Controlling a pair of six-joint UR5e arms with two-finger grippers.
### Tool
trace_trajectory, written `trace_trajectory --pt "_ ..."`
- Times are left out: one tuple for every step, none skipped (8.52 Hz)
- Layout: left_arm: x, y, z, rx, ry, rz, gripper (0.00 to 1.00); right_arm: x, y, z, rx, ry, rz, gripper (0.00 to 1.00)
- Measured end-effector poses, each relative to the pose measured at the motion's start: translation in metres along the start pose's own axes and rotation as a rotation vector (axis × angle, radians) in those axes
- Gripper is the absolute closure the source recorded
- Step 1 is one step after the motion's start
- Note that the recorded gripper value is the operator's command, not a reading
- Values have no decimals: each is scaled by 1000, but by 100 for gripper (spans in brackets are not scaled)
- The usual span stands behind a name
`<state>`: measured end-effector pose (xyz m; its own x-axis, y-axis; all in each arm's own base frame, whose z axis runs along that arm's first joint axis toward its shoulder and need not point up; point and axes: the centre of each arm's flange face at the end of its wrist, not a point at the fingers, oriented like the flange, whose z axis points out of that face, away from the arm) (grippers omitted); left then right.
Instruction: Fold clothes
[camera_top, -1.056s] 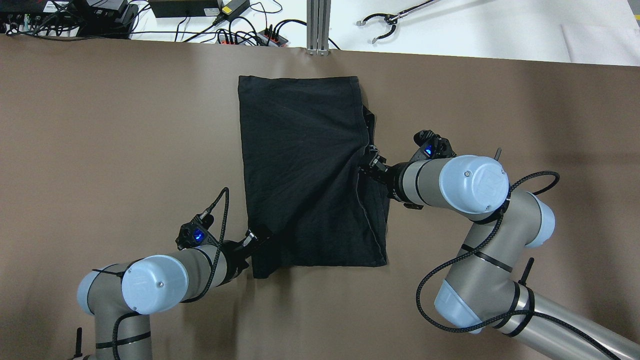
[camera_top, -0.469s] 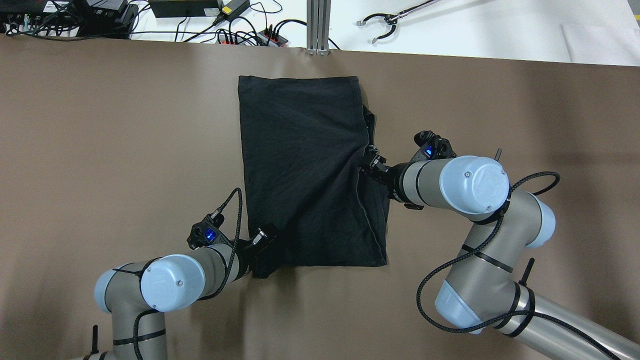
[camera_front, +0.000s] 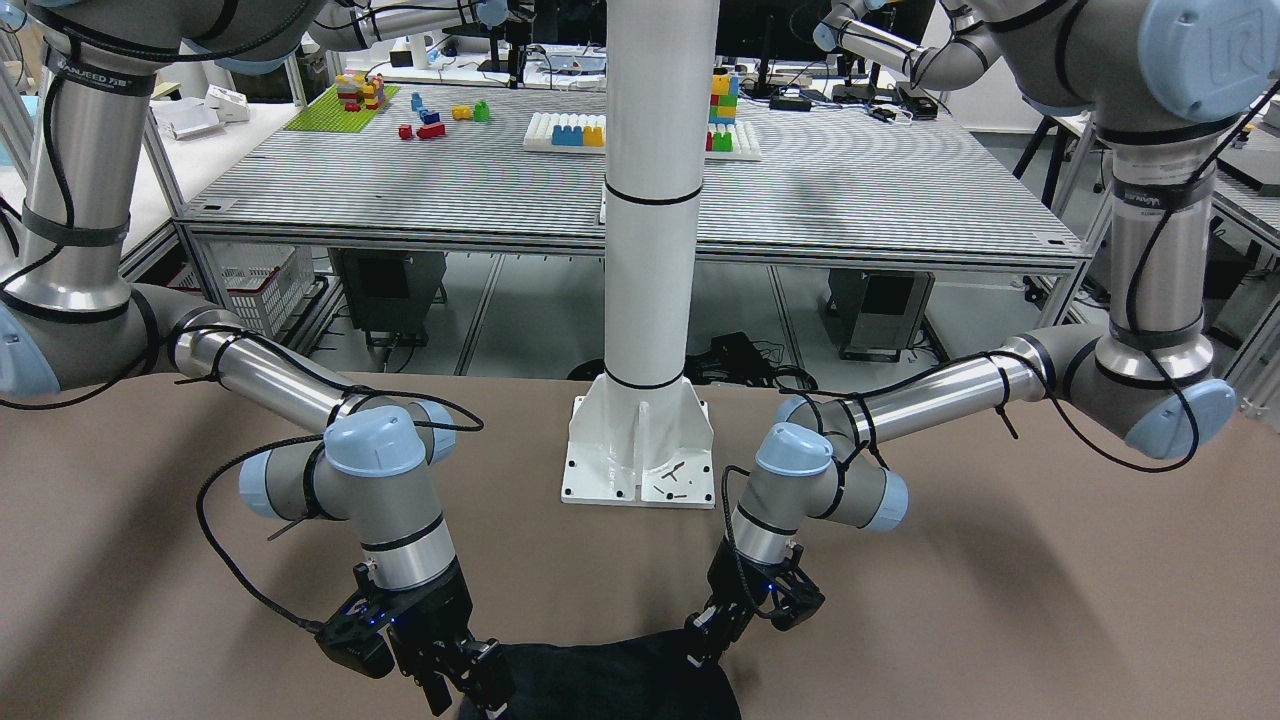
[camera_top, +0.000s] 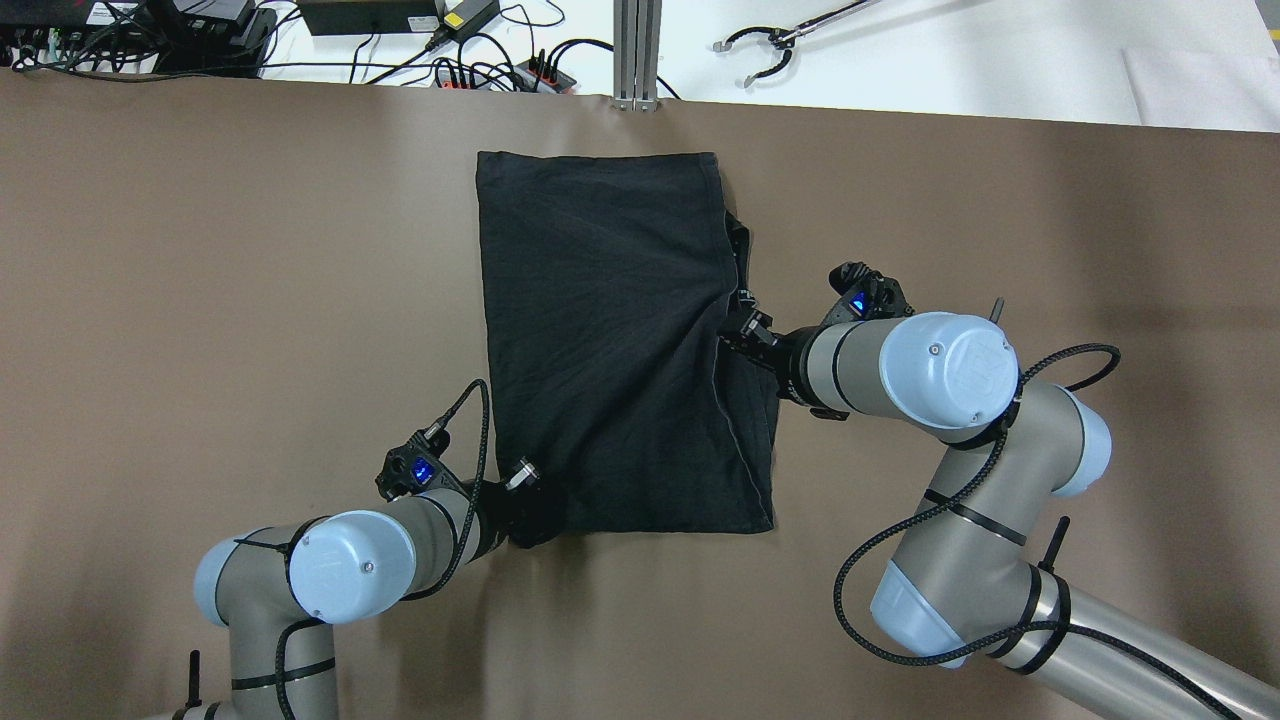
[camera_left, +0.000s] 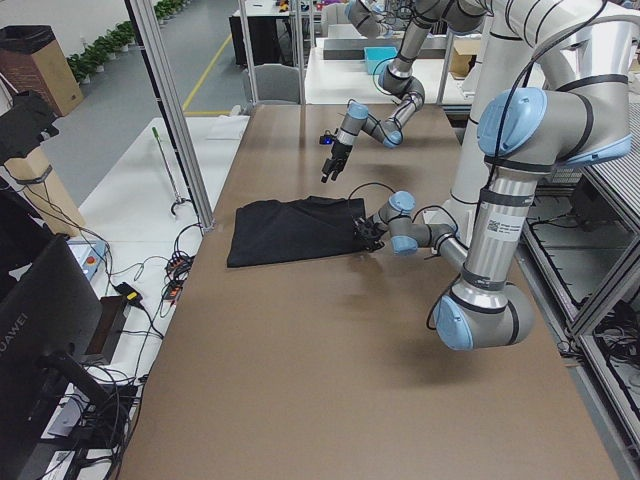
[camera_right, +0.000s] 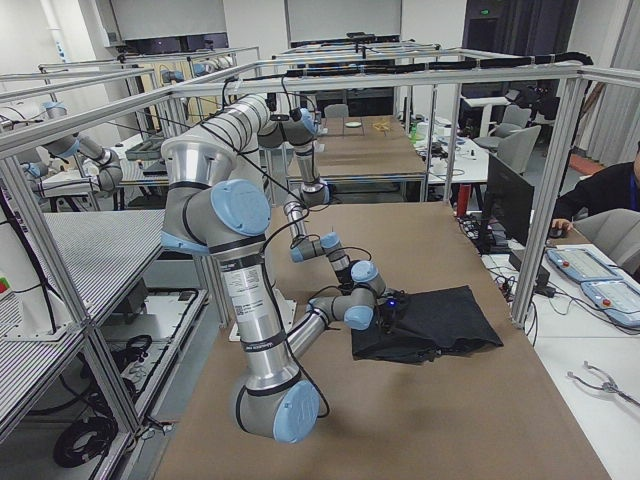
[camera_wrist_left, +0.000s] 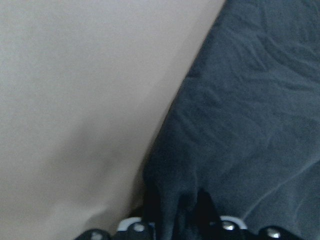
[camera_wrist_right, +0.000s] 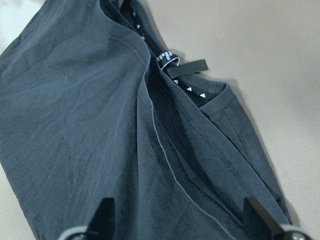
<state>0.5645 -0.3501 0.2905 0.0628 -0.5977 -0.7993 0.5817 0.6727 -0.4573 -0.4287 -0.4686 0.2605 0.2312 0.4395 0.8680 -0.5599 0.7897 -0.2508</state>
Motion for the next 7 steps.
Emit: trace_trajectory --pt "2 1 -2 -5 3 1 100 1 0 0 0 1 0 9" --pt "4 2 -6 -12 9 2 100 1 0 1 1 3 2 10" --pt "7 3 -9 -17 15 1 100 3 2 2 8 9 2 10" --pt "8 3 -12 -21 19 1 100 5 12 8 22 20 -5 10" --pt "9 4 -13 -22 21 1 100 11 28 18 38 49 -17 10" --pt "9 3 -13 -22 22 1 100 18 43 28 52 78 -32 10" --pt "8 3 -13 -21 21 2 100 33 58 39 60 107 -50 10"
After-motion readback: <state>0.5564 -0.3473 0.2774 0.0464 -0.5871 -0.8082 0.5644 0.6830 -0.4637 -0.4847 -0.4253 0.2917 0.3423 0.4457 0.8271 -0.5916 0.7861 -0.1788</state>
